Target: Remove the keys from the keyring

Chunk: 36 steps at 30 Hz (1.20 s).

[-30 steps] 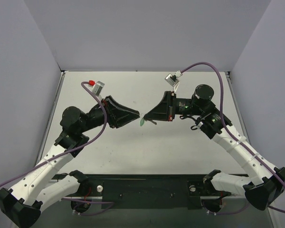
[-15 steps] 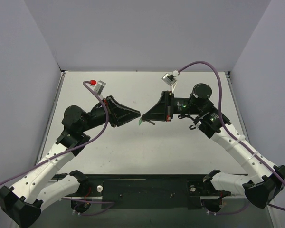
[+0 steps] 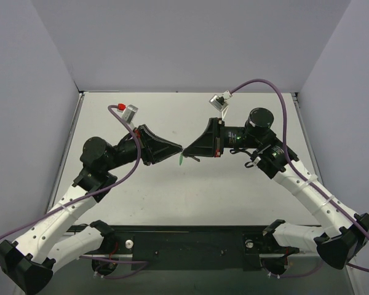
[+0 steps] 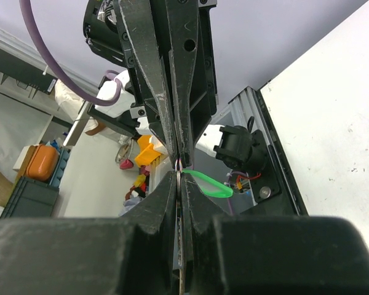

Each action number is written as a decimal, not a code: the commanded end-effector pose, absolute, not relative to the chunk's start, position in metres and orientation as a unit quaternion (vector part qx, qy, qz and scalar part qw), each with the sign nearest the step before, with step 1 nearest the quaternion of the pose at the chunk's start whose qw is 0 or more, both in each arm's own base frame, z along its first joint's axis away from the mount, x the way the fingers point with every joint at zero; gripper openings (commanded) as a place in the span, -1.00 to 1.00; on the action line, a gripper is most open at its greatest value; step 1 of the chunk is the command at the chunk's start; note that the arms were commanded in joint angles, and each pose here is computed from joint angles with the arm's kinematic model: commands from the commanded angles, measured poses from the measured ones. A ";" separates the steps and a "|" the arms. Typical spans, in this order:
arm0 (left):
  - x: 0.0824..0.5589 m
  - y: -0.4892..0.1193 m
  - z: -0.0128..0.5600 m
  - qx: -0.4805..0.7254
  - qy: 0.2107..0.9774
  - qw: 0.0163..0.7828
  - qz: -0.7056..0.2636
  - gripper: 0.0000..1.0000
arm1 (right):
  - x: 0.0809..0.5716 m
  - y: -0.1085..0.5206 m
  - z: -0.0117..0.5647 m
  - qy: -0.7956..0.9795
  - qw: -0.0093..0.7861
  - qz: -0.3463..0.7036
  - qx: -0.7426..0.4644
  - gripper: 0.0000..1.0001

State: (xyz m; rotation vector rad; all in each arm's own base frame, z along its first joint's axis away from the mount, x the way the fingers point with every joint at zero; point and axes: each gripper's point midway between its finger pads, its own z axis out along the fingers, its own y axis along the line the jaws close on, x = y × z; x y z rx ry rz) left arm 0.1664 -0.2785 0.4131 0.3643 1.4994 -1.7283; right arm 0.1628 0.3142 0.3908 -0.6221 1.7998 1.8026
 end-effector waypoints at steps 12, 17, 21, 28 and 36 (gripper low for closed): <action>0.152 -0.279 0.420 0.213 0.607 0.416 -0.642 -1.00 | 0.150 0.307 0.381 0.692 0.244 0.616 -0.286 -1.00; 0.136 -0.281 0.414 0.274 0.621 0.379 -0.629 -1.00 | 0.146 0.303 0.381 0.700 0.237 0.604 -0.298 -1.00; 0.123 -0.282 0.409 0.332 0.619 0.358 -0.615 -1.00 | 0.145 0.303 0.374 0.709 0.227 0.597 -0.298 -1.00; 0.113 -0.285 0.411 0.383 0.609 0.330 -0.612 -1.00 | 0.139 0.305 0.365 0.720 0.211 0.583 -0.311 -1.00; 0.112 -0.295 0.402 0.401 0.618 0.307 -0.602 -1.00 | 0.137 0.306 0.362 0.725 0.203 0.575 -0.319 -1.00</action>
